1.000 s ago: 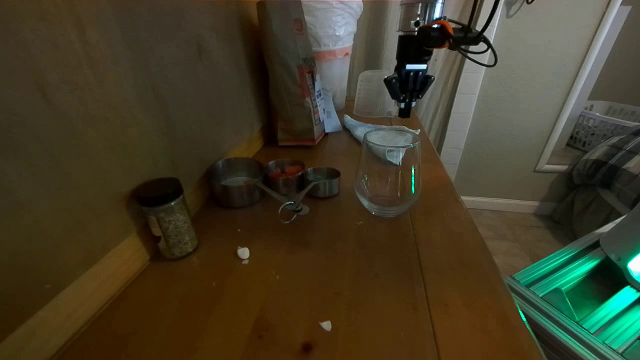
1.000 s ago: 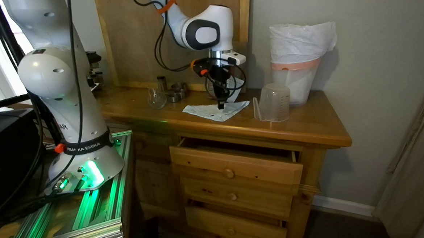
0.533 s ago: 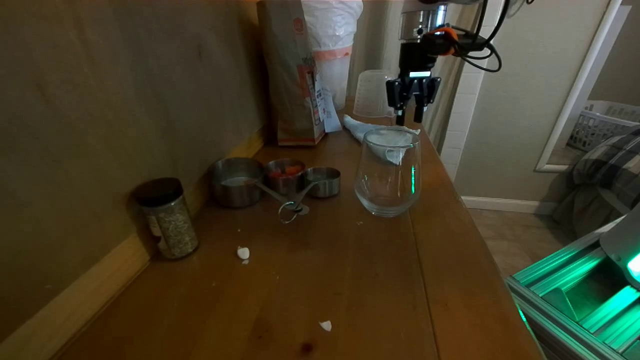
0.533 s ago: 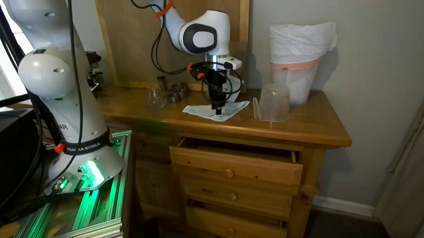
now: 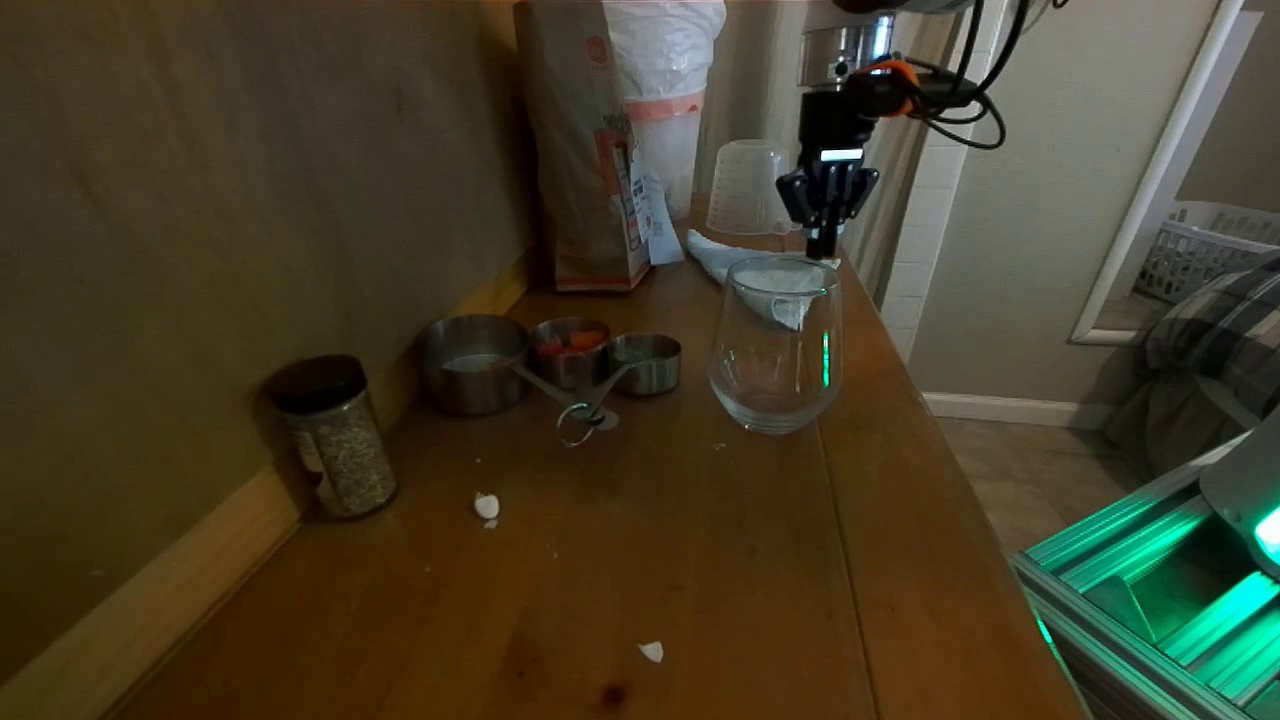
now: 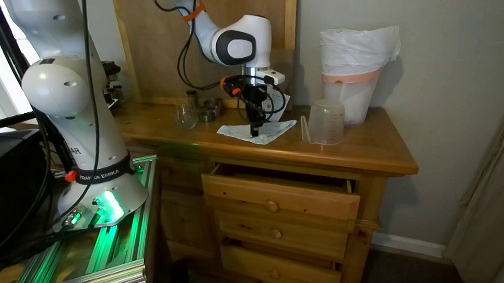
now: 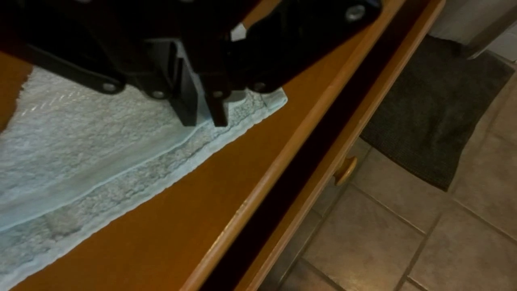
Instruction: Unfold the towel then lay it out on the counter.
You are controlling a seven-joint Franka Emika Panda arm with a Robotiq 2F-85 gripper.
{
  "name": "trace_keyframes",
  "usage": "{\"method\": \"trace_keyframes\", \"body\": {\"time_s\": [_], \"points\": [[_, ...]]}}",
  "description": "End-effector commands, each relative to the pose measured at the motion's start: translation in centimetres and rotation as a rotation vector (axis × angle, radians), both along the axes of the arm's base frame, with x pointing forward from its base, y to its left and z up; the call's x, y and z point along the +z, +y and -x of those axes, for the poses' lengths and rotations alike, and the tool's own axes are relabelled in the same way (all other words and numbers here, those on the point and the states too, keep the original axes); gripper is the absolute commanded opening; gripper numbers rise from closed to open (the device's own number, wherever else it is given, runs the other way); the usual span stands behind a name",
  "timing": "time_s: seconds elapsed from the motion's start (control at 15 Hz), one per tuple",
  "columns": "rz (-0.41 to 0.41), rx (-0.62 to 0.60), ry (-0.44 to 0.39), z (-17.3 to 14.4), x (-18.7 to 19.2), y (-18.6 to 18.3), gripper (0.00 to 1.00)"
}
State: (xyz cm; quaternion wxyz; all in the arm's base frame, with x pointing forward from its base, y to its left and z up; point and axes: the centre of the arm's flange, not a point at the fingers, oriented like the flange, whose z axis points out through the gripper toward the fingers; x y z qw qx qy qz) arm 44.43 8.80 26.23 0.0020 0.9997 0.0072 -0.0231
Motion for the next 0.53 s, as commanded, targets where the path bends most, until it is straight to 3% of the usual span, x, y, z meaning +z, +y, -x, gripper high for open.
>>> {"method": "trace_keyframes", "body": {"time_s": [0.0, 0.2, 0.27, 0.47], "points": [[0.003, 0.007, -0.007, 0.12, -0.09, 0.20, 0.00], [0.004, 0.008, -0.007, 0.10, -0.11, 0.22, 0.03], [0.006, 0.008, -0.008, 0.08, -0.11, 0.20, 0.27], [0.003, 0.004, -0.013, -0.04, -0.06, 0.21, 0.38]]}}
